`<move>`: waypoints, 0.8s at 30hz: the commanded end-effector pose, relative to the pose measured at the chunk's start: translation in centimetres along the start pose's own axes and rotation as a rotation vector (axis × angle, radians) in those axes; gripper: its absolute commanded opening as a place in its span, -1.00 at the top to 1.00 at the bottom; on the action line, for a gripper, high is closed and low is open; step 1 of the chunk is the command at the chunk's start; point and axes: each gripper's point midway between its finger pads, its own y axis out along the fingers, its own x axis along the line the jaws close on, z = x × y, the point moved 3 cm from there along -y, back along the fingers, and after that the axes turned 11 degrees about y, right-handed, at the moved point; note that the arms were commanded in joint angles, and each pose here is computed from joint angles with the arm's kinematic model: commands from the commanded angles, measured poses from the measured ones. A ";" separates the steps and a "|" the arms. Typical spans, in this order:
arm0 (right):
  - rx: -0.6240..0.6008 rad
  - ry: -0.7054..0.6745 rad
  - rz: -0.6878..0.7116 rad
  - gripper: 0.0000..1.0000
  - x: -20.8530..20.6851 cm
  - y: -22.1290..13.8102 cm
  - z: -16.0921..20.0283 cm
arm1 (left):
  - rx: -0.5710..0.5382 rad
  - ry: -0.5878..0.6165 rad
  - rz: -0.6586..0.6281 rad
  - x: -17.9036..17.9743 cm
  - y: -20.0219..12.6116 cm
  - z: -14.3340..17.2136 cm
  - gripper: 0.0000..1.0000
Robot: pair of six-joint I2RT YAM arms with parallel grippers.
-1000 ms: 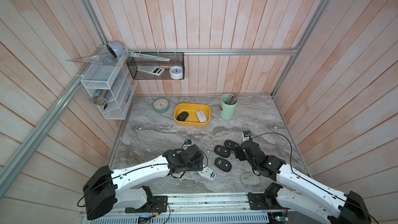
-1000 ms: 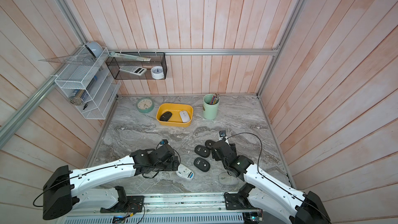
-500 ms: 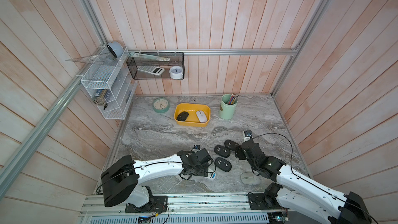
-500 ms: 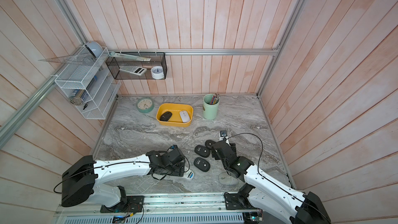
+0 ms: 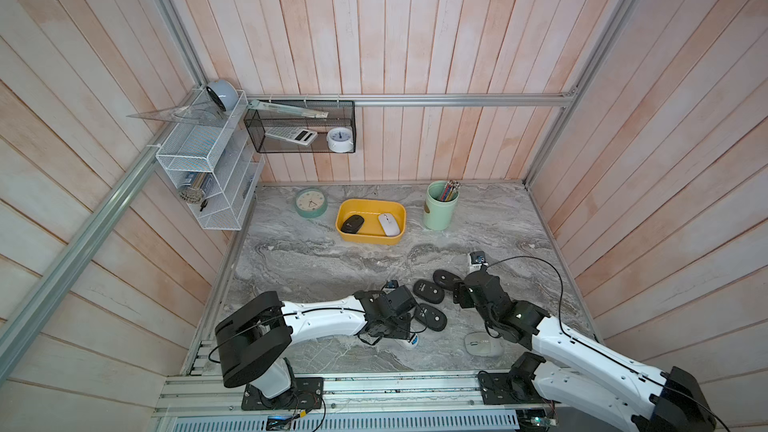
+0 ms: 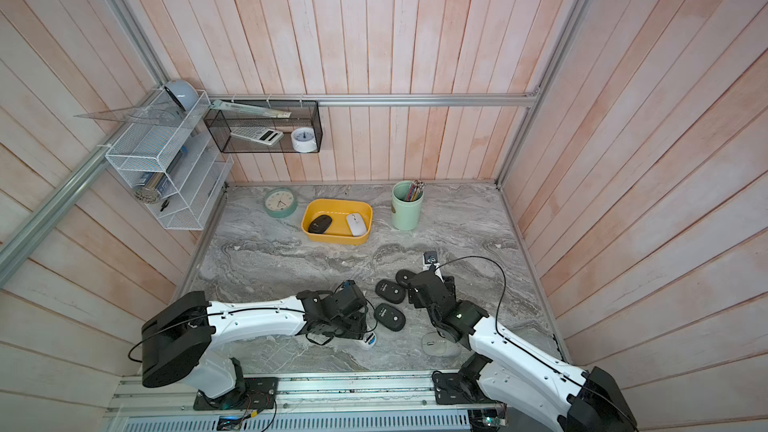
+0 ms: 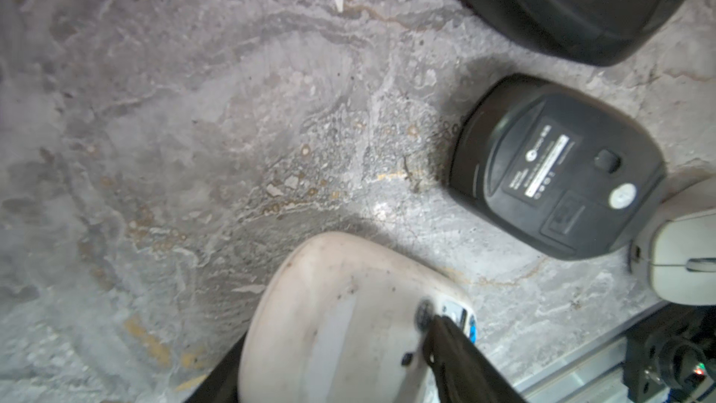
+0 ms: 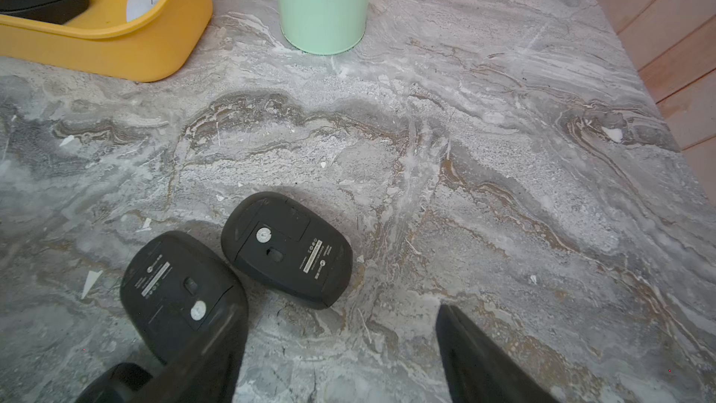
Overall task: Put the mouse in the storage box
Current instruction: Pick up the mouse from the center of the board.
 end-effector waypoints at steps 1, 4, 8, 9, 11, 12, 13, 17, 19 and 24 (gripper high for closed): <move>-0.016 0.011 0.019 -0.65 -0.3 0.2 -0.2 | 0.046 0.005 -0.052 0.8 1.4 0.9 -0.25; -0.017 0.012 0.020 -0.66 -0.3 0.2 -0.2 | 0.040 0.005 -0.059 0.6 1.5 0.4 -0.08; -0.016 0.012 0.021 -0.66 -0.3 0.2 -0.1 | 0.024 0.004 -0.072 0.6 1.4 -0.1 0.17; -0.017 0.012 0.022 -0.66 -0.3 0.2 -0.2 | 0.022 0.003 -0.075 0.7 1.3 -0.2 0.23; -0.020 0.013 0.021 -0.66 -0.3 0.1 -0.2 | 0.014 -0.001 -0.080 0.8 1.2 -0.5 0.32; -0.018 0.013 0.023 -0.66 -0.4 0.2 -0.2 | 0.009 -0.004 -0.084 0.9 1.1 -0.7 0.36; -0.017 0.013 0.023 -0.66 -0.4 0.2 -0.1 | 0.005 -0.007 -0.087 0.9 1.0 -0.8 0.40; -0.019 0.015 0.021 -0.66 -0.4 0.1 -0.2 | -0.026 -0.024 -0.094 1.2 0.2 -1.9 0.51; -0.019 0.015 0.022 -0.66 -0.4 0.1 -0.2 | -0.047 -0.031 -0.100 1.5 -0.6 -2.6 0.57; -0.024 0.021 0.020 -0.65 -0.4 0.0 -0.2 | -0.124 -0.028 -0.160 2.8 -3.8 -5.4 0.60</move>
